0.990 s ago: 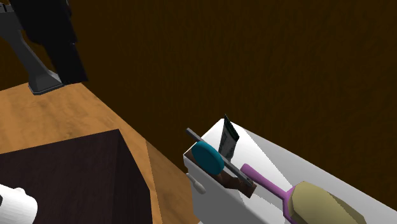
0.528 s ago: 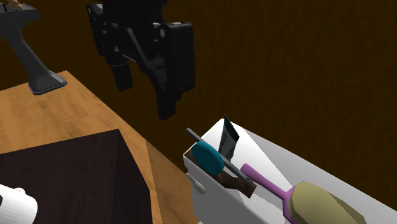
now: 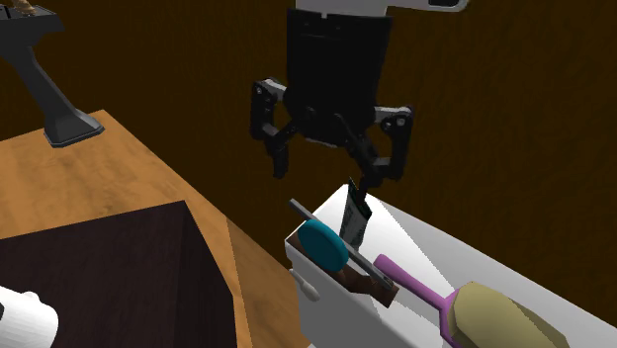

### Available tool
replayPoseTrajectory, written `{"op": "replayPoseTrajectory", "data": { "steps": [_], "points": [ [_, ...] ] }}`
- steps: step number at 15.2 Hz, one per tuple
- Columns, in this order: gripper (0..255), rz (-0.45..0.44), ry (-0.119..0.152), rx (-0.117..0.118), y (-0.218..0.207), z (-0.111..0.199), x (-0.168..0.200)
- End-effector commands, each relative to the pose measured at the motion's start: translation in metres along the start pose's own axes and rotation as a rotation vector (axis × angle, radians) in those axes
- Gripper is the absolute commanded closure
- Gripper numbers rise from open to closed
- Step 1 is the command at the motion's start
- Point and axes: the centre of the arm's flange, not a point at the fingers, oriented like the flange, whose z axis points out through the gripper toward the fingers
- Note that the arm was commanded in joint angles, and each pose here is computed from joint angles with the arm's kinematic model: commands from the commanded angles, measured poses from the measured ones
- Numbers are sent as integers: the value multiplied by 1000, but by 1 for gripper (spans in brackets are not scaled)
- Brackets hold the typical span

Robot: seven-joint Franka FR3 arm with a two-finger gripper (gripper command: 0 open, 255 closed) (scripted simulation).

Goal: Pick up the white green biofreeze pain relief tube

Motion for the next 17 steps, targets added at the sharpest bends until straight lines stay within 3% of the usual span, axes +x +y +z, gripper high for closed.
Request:
{"op": "replayPoseTrajectory", "data": {
  "steps": [1,6,16,17],
  "points": [
    [0,-75,-1,-5,20,13,13],
    [0,-251,-3,-17,54,44,60],
    [0,-259,-3,-17,56,85,67],
    [255,-259,-3,-17,56,85,67]
  ]
}}
